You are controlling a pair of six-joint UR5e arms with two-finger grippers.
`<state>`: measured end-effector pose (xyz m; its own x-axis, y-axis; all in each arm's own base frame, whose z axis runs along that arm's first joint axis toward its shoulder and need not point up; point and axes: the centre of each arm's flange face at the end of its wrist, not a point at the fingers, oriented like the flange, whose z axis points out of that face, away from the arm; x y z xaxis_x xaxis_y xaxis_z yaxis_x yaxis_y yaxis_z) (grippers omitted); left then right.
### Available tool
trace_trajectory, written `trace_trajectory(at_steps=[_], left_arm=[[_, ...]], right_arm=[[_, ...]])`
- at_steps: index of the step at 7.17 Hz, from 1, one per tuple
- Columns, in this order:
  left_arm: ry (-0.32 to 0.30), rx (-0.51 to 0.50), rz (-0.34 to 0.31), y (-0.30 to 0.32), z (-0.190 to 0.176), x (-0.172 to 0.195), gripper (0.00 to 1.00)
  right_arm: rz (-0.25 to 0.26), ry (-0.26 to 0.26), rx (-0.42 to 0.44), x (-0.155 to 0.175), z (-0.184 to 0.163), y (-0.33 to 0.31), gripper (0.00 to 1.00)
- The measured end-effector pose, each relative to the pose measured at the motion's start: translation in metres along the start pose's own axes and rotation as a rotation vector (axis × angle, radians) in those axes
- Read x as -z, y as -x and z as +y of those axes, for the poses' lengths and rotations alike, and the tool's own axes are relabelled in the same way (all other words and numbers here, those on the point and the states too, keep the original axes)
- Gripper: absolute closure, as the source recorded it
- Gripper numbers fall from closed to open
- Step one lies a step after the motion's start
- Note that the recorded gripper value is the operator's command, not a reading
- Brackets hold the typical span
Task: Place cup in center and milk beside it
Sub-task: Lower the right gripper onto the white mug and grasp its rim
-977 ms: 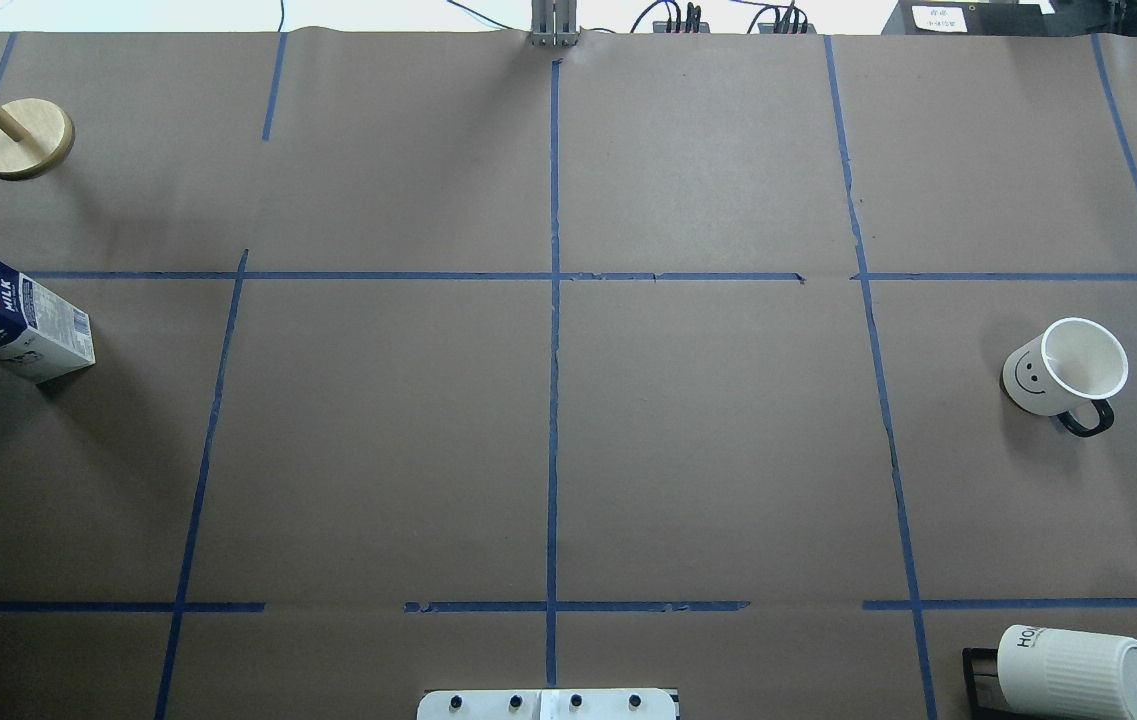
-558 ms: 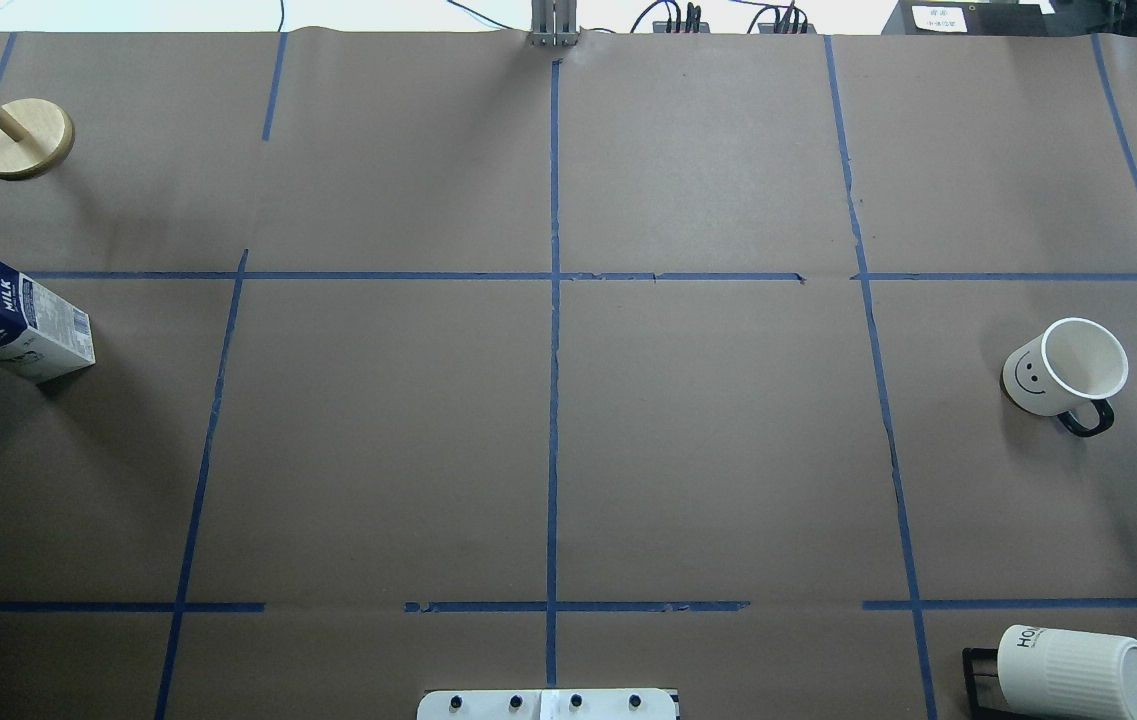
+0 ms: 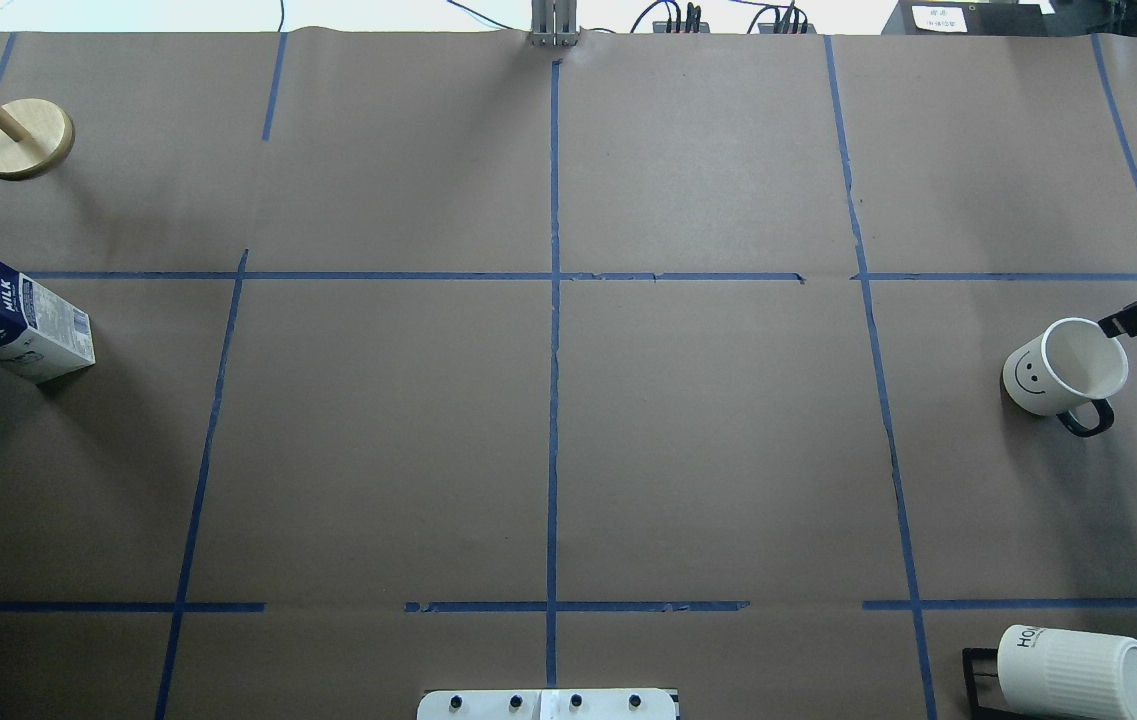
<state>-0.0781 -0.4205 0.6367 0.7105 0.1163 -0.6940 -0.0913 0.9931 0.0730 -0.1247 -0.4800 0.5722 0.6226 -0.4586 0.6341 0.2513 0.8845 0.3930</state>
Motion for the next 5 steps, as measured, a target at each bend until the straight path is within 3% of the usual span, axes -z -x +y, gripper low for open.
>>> trace_trajectory(at_steps=[3,4,5], left_arm=[[-0.001,0.000,0.000,0.000,0.000,0.000,0.00],[-0.001,-0.001,0.000,0.000,0.000,0.000,0.00],[-0.001,-0.001,0.000,0.000,0.000,0.001,0.00]], right_arm=[[0.016,0.017,-0.047,-0.044,0.007,0.009,0.03],[0.023,0.027,-0.045,-0.053,0.010,0.010,0.34],[0.024,0.034,-0.041,-0.059,0.012,0.011,0.78]])
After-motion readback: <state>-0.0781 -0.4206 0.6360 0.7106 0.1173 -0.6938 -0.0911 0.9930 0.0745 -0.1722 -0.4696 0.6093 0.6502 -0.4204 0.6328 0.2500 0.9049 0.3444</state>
